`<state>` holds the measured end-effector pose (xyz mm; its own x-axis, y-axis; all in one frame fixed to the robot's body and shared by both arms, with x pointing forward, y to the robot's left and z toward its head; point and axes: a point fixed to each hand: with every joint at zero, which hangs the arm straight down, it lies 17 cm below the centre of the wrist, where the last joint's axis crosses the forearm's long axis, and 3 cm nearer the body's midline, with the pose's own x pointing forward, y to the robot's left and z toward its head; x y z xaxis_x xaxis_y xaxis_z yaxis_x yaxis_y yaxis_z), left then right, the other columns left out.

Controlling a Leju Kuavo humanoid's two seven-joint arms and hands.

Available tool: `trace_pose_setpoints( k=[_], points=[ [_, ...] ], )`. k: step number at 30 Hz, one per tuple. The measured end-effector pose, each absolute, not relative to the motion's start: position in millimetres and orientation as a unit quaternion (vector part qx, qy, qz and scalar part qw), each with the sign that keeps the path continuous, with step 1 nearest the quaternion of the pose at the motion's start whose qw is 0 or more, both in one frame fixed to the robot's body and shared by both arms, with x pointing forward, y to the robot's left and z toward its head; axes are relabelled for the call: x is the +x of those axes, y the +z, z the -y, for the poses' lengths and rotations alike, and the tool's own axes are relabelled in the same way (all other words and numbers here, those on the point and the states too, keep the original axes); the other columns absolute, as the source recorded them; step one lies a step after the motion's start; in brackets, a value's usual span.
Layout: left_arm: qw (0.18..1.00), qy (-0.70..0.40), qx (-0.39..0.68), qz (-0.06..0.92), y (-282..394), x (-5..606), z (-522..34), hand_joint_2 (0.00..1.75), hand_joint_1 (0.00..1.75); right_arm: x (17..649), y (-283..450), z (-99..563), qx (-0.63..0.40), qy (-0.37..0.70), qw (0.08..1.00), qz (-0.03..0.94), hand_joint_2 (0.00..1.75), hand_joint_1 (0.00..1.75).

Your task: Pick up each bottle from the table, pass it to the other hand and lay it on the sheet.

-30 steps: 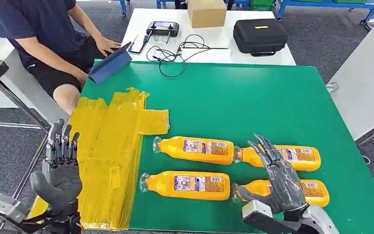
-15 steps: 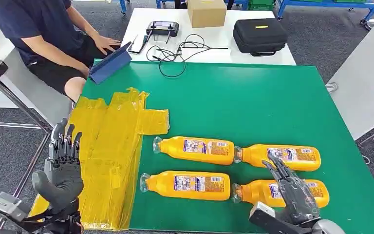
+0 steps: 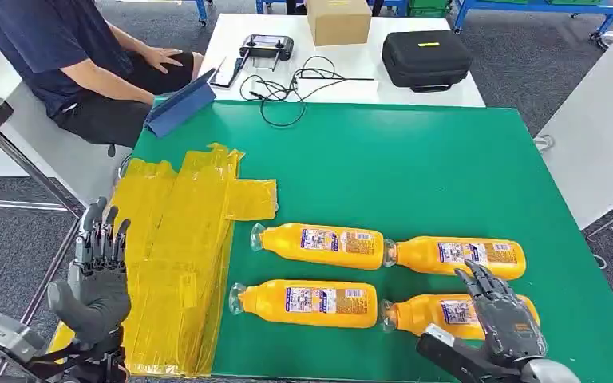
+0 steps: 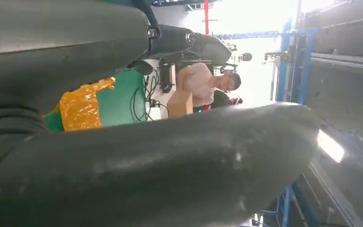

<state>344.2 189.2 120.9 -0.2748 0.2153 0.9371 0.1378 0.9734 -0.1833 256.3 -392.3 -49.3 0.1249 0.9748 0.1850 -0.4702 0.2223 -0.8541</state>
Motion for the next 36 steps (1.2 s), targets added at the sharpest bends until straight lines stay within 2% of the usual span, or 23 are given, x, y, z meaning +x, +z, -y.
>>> trace_pose_setpoints(
  k=[24, 25, 26, 35, 36],
  points=[
    [0.602, 0.042, -0.092, 0.792, 96.5, 338.6, -218.2, 0.0, 0.0, 229.4, -115.8, 455.3, -0.29, 0.524, 0.738, 0.31, 1.75, 0.0],
    [0.603, 0.042, -0.091, 0.792, 94.9, 337.8, -219.2, 0.0, 0.0, 227.4, -118.7, 458.1, -0.288, 0.523, 0.742, 0.306, 1.75, 0.1],
    [0.603, 0.042, -0.089, 0.791, 93.5, 336.9, -220.1, 0.0, 0.0, 225.5, -121.2, 461.6, -0.287, 0.522, 0.745, 0.301, 1.75, 1.69],
    [0.608, 0.041, -0.088, 0.788, 84.5, 332.3, -222.3, 0.0, 0.0, 215.0, -137.4, 480.0, -0.277, 0.511, 0.763, 0.282, 1.75, 1.69],
    [0.609, 0.04, -0.088, 0.787, 84.1, 332.0, -222.2, 0.0, 0.0, 215.0, -137.8, 481.2, -0.278, 0.51, 0.764, 0.28, 1.75, 1.75]
  ],
)
